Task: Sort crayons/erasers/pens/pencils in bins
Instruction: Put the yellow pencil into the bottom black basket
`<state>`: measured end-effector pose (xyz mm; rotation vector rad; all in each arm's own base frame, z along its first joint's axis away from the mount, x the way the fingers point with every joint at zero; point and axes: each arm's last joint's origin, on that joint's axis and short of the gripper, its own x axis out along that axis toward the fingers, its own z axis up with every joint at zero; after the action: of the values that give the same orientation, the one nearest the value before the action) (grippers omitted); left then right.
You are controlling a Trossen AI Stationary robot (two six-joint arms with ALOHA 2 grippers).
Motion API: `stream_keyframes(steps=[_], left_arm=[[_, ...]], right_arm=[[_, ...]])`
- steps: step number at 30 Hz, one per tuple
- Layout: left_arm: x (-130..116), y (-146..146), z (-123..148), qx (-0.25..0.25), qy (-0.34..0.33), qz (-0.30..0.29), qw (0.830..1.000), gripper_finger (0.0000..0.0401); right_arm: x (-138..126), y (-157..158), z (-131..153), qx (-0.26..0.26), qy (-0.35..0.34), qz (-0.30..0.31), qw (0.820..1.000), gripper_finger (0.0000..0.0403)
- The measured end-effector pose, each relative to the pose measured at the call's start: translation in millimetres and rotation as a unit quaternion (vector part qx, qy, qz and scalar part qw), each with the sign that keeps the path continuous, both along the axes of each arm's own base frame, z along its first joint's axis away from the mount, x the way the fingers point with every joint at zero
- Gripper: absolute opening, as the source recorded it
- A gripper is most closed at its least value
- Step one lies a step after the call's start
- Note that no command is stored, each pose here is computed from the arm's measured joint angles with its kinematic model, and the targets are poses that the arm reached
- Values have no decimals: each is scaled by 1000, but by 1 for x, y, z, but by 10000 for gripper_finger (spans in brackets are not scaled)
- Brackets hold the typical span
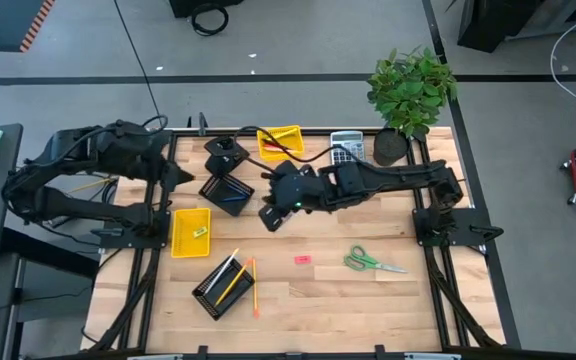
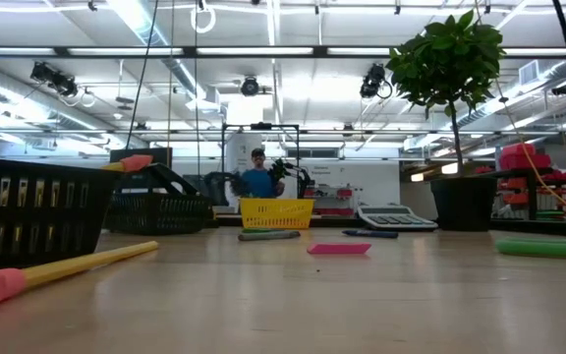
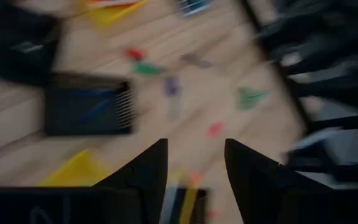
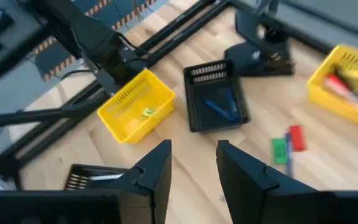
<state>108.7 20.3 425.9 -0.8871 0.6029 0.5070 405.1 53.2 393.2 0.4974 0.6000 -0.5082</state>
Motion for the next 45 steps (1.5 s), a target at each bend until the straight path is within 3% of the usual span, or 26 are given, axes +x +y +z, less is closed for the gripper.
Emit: stream_keyframes(steps=[4,9,15,18,26,33,36,41,45], left_arm=[[23,-8,15,14,-97,-44,994,158],[58,-19,21,30,-154,-61,986,147],[99,-32,6,26,-122,-92,988,135],[114,-38,-3,29,-98,-108,989,133],[163,-64,-42,45,-13,-163,985,129],[195,-111,-86,33,57,-215,974,127],[197,-137,-99,35,79,-259,962,122],[188,-173,-113,70,107,-338,933,109],[179,-192,-117,99,116,-389,909,104]], right_arm=[[-22,-2,8,-67,48,-16,996,133],[-60,-11,19,-120,123,-64,983,133],[-98,-10,31,-152,167,-96,969,133],[-109,-6,37,-151,152,-94,972,133],[-138,19,46,-89,100,-92,987,133],[-153,62,42,25,143,38,989,133],[-163,85,41,49,146,68,986,133],[-183,118,42,116,120,53,985,133],[-199,140,42,136,112,75,982,133]])
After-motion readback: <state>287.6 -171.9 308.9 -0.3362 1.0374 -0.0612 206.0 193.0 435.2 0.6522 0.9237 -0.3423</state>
